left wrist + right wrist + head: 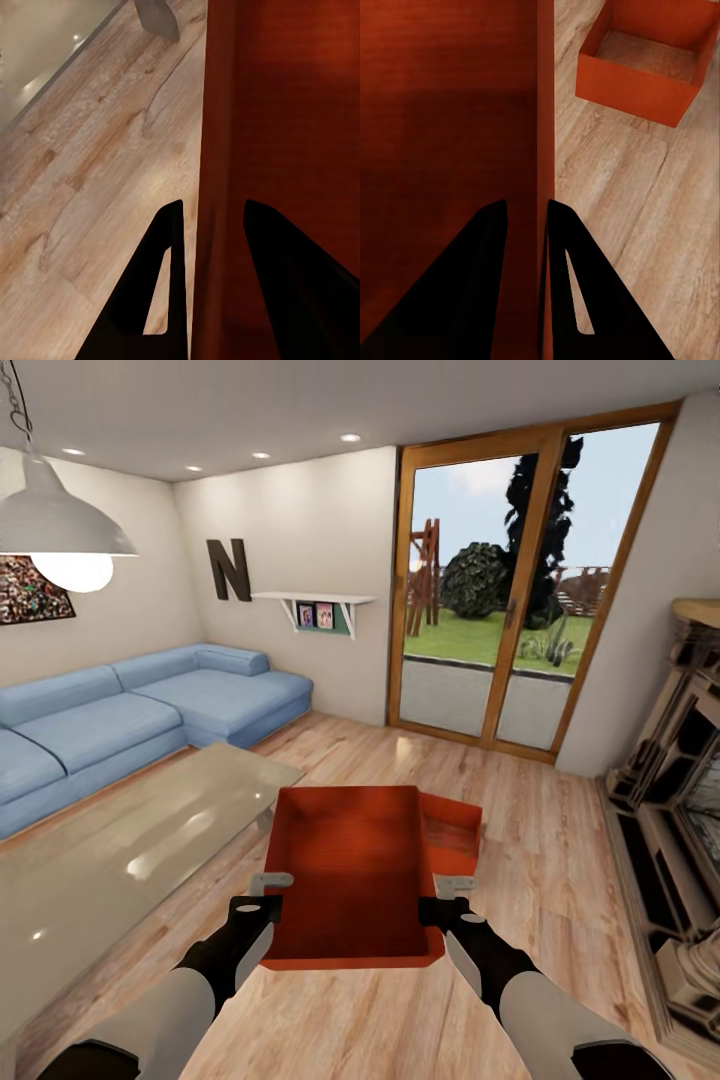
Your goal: Move the two storage containers from the living room to the garage. In the garage, place one container on the floor and stack the other container on top of it (either order is fine).
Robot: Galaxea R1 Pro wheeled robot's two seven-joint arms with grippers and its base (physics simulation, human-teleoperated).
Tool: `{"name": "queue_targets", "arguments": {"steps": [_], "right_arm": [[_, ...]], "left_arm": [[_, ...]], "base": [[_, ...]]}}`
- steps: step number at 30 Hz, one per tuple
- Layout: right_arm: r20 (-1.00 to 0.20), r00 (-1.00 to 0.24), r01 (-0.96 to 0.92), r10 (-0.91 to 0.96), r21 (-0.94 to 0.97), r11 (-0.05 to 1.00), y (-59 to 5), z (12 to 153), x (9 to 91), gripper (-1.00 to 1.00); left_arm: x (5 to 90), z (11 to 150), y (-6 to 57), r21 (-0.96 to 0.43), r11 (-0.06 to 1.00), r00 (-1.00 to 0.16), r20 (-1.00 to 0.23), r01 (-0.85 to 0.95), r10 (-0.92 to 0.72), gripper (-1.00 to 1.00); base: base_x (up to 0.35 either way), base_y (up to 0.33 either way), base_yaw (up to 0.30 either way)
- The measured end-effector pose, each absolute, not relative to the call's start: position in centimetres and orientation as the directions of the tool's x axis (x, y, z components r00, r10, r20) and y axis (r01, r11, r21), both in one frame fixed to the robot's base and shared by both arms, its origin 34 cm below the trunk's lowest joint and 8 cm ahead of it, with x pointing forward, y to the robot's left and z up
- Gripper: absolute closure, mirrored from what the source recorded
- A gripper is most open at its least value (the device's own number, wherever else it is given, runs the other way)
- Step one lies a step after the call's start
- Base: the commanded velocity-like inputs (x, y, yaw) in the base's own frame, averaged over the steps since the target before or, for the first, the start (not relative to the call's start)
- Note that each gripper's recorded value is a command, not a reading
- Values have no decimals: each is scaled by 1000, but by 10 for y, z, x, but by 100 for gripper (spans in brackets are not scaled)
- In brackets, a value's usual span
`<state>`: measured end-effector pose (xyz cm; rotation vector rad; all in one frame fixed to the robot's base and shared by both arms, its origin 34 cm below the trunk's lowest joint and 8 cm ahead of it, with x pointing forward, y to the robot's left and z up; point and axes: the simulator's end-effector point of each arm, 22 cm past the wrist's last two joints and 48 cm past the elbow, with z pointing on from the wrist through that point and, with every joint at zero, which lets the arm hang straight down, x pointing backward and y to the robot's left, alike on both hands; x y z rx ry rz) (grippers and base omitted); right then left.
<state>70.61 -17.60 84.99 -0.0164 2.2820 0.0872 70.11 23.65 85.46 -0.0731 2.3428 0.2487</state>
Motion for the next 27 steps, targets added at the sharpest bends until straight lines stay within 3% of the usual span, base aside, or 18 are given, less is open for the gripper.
{"name": "queue_targets", "arguments": {"steps": [27], "right_arm": [[-784,-620,-43,17,56,997,-176,876,712,100]], "left_arm": [[707,881,236,151,979,-674,-738,-134,22,100]], "base": [[0,0,0]]}}
